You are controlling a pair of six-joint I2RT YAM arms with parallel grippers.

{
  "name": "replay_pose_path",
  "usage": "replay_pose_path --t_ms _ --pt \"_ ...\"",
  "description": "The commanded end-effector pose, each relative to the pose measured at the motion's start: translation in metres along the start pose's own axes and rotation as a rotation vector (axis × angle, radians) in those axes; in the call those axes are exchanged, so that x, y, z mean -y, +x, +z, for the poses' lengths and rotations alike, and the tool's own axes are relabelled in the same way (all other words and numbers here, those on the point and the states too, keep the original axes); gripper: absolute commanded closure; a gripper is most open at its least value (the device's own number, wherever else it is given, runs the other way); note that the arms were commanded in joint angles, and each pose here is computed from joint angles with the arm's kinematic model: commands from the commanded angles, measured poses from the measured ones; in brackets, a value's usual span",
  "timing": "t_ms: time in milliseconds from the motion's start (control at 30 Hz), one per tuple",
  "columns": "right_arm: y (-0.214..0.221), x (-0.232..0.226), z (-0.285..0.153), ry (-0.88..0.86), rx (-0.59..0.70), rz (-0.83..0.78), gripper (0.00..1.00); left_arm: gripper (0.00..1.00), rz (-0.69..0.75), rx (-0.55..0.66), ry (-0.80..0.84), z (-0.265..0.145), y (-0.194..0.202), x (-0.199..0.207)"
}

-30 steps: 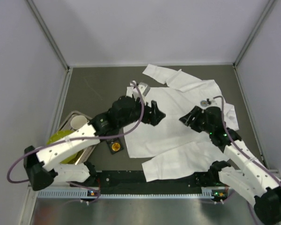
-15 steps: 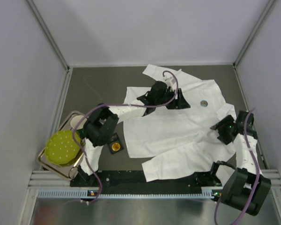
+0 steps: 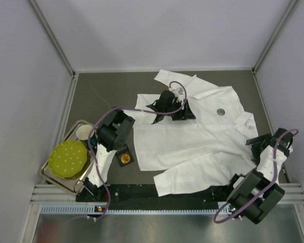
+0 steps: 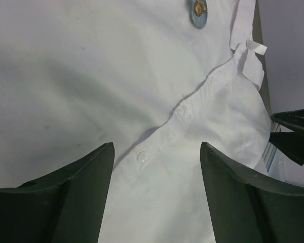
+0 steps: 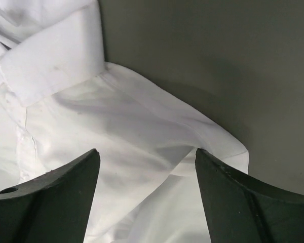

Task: Remove the brooch from the garment
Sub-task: Remove the brooch from the clothes.

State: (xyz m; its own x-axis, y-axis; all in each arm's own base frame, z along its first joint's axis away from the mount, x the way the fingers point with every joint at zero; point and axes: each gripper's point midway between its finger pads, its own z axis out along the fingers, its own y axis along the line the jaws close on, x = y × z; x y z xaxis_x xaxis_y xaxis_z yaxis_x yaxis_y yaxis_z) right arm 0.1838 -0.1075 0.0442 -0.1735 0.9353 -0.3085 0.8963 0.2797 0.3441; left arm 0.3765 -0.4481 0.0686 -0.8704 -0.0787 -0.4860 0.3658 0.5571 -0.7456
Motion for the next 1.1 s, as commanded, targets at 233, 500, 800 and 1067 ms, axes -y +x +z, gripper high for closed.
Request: replay_pose_path --t_ms 233,500,800,1067 --pt "-0.044 -0.131 -0.068 -0.292 0.36 -0.38 0.21 0.27 0.096 0.075 0.35 0.014 -0.04 0.111" --pt "-0.012 -0.221 -0.041 -0.664 0.125 -0.515 0.22 0.32 0.082 0.032 0.429 0.069 -0.03 0.132" --pt "0.008 -0.252 0.006 -0.788 -0.049 -0.513 0.36 0.47 0.106 0.067 0.521 0.112 -0.021 0.126" --pt "0.017 -0.251 0.036 -0.78 -0.106 -0.488 0.53 0.5 0.144 0.097 0.468 0.126 -0.016 0.114"
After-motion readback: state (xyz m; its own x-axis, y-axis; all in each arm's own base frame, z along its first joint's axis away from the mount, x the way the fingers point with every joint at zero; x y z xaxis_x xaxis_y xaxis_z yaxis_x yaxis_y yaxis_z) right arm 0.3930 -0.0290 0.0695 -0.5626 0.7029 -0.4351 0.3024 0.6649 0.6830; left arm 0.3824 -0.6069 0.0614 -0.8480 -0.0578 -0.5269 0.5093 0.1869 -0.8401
